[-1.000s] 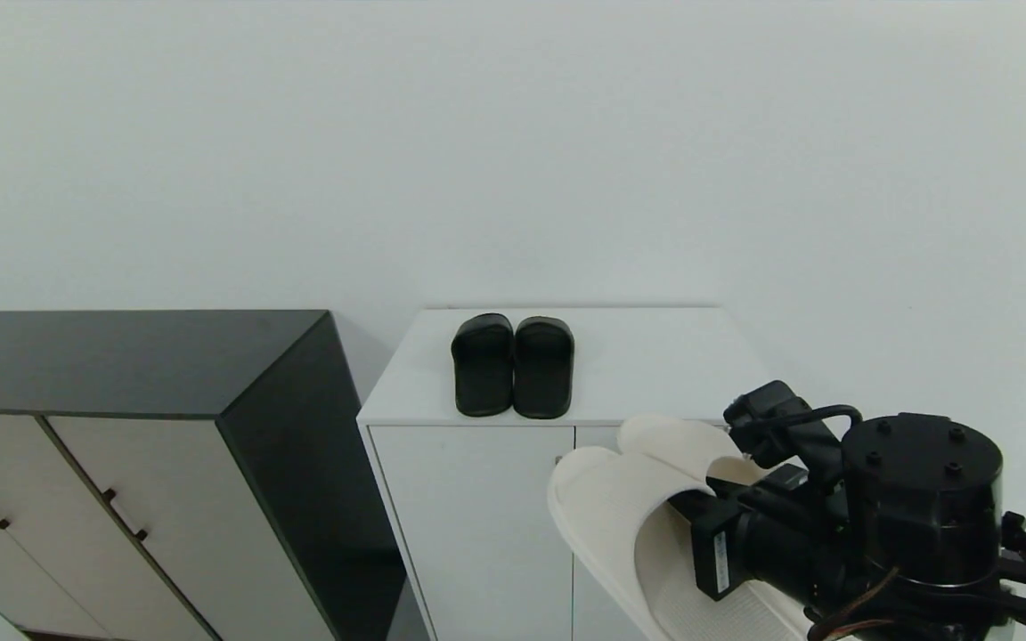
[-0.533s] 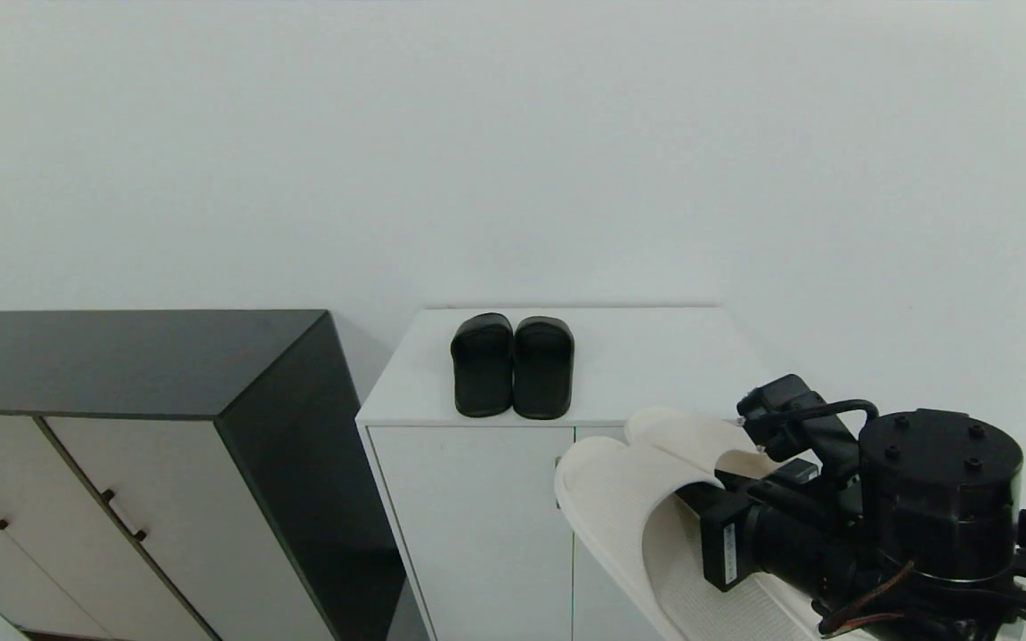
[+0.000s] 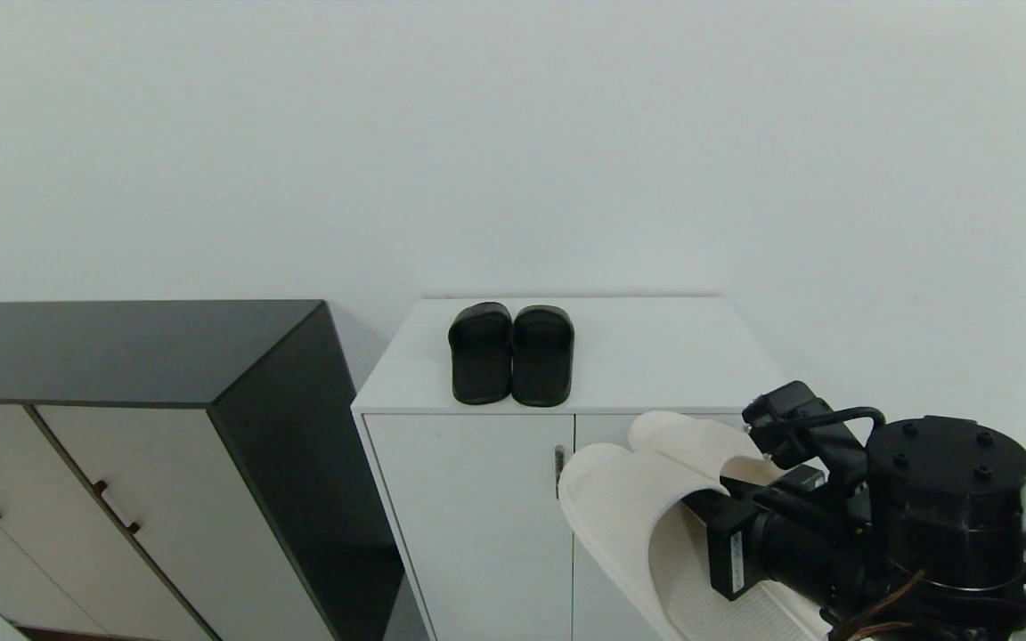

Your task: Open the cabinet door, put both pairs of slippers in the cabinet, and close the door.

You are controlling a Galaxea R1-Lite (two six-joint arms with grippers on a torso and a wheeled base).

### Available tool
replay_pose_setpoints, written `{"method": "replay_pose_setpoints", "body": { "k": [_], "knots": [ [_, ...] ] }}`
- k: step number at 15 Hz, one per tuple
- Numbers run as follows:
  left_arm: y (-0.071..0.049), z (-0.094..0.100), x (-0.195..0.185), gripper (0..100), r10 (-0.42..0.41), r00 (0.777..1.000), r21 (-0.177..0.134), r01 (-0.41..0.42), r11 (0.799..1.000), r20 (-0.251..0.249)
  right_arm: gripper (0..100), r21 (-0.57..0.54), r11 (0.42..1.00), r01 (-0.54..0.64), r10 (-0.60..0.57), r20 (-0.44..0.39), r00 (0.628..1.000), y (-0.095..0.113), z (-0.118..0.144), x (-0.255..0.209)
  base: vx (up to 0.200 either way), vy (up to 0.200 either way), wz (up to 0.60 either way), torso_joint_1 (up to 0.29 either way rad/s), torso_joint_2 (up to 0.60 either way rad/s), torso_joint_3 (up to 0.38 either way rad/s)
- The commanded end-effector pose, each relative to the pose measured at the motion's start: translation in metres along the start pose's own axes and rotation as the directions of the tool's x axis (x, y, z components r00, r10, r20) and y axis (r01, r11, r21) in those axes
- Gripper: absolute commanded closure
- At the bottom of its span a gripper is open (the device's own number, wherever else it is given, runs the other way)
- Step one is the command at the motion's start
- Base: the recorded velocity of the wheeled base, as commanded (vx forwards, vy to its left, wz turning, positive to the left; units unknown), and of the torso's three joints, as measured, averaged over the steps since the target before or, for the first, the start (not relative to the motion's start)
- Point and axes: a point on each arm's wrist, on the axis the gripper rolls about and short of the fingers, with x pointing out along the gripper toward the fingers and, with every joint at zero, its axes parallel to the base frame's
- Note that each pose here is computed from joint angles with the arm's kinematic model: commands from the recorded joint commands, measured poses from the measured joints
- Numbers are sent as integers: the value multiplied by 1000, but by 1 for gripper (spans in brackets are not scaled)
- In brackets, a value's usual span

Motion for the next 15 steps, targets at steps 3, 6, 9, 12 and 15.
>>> {"method": "replay_pose_setpoints", "body": {
  "k": [3,6,9,12,15],
  "knots": [
    [0,0,0,100,0,1000,0,0,1000,-1,100,-1,1000,-1,1,-2,1000,0,-1,0,0,0,0,-191,435,240],
    [0,0,0,100,0,1000,0,0,1000,-1,100,-1,1000,2,-2,-2,1000,0,-1,0,0,0,0,-233,548,313],
    [0,0,0,0,0,1000,-5,0,1000,-1,100,-1,1000,2,-2,-2,1000,0,-1,0,0,0,0,-227,543,316],
    [0,0,0,0,0,1000,0,0,1000,-1,100,-3,1000,2,-2,-2,1000,0,-1,0,0,0,0,-207,535,320],
    [0,0,0,0,0,1000,0,0,1000,-1,100,-16,1000,5,-5,-4,1000,0,-2,-1,0,0,0,-193,512,321]
  ]
}}
